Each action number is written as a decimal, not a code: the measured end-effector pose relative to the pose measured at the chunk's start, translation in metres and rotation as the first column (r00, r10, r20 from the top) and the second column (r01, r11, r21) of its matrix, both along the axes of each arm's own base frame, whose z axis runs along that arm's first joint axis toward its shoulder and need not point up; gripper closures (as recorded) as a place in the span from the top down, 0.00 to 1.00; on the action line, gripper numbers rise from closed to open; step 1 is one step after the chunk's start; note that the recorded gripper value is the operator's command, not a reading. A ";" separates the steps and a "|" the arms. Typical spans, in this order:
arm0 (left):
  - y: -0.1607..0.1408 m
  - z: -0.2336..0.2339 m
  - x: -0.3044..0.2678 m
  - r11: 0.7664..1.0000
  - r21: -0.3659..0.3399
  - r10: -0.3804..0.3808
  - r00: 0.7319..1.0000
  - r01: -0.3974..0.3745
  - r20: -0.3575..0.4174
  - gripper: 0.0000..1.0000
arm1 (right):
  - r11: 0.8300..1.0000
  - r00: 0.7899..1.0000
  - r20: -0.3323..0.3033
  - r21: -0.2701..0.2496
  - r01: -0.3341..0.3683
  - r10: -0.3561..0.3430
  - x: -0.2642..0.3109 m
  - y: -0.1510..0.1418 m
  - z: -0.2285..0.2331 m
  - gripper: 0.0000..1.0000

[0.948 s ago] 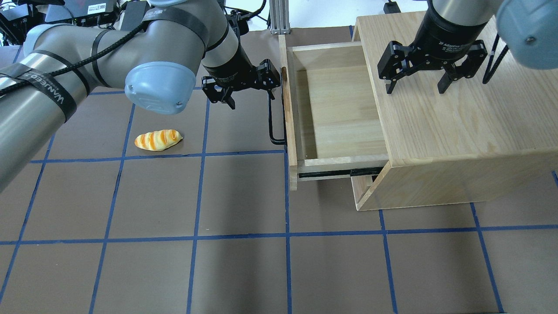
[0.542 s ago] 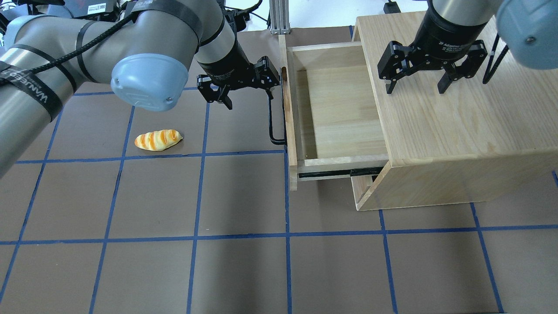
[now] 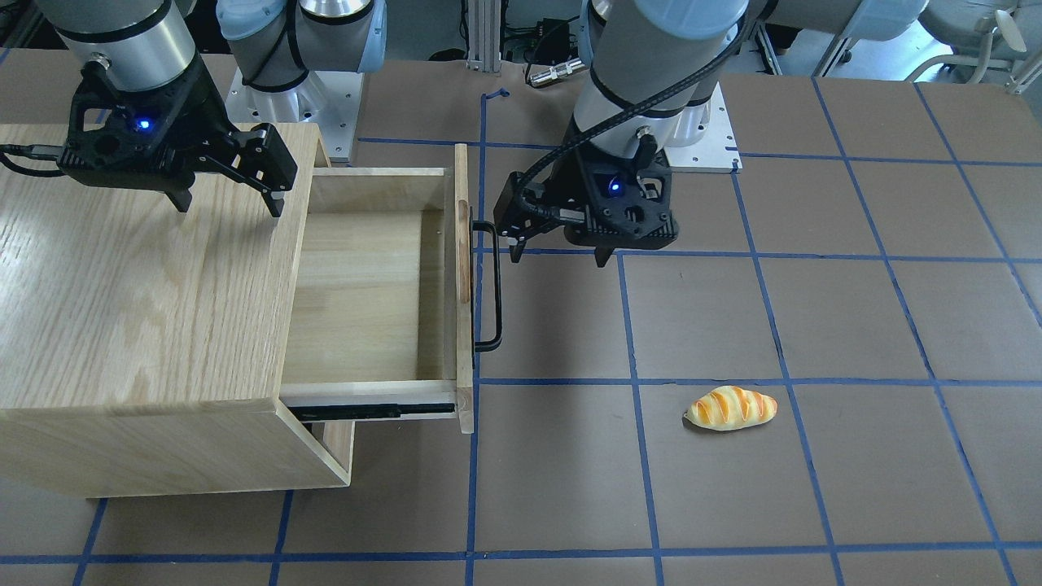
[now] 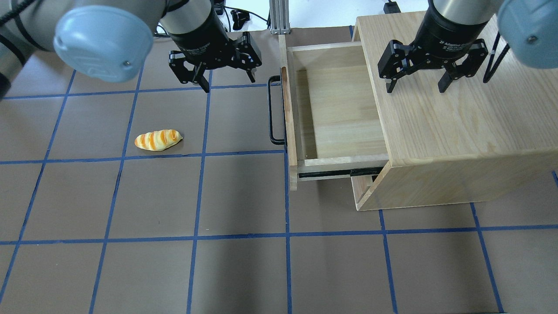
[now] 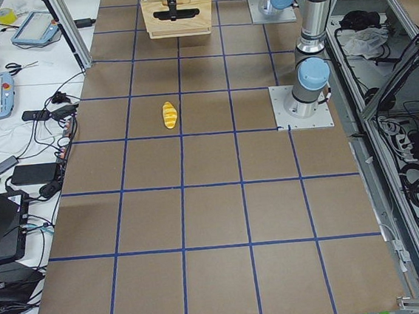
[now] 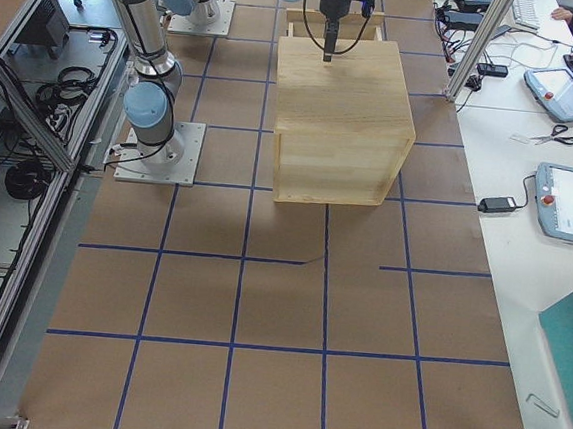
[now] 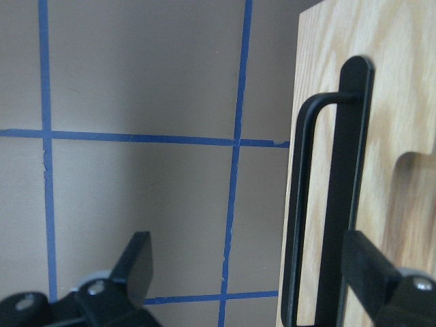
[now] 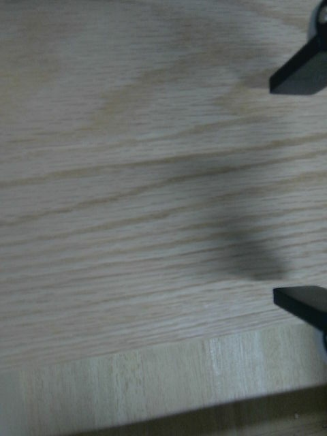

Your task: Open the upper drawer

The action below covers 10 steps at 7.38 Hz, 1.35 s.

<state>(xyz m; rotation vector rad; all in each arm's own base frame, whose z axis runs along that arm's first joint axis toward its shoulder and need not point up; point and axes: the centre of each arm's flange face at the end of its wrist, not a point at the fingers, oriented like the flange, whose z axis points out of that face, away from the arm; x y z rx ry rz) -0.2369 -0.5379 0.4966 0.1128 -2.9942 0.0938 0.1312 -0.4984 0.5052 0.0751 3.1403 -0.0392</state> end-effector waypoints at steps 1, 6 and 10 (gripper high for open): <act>-0.007 0.013 0.028 1.000 -0.009 -0.025 0.999 0.025 0.033 1.00 | 1.000 1.000 -0.001 -0.010 -0.001 0.001 0.000 0.000 0.005 1.00; -0.010 0.028 0.159 0.995 0.026 -0.097 0.988 0.095 0.117 1.00 | 1.000 1.000 0.000 -0.024 -0.008 0.008 0.002 -0.002 0.014 1.00; 0.005 0.024 0.167 0.995 0.050 -0.090 0.984 0.083 0.153 1.00 | 1.000 1.000 -0.001 -0.022 -0.009 0.009 0.001 -0.002 0.014 1.00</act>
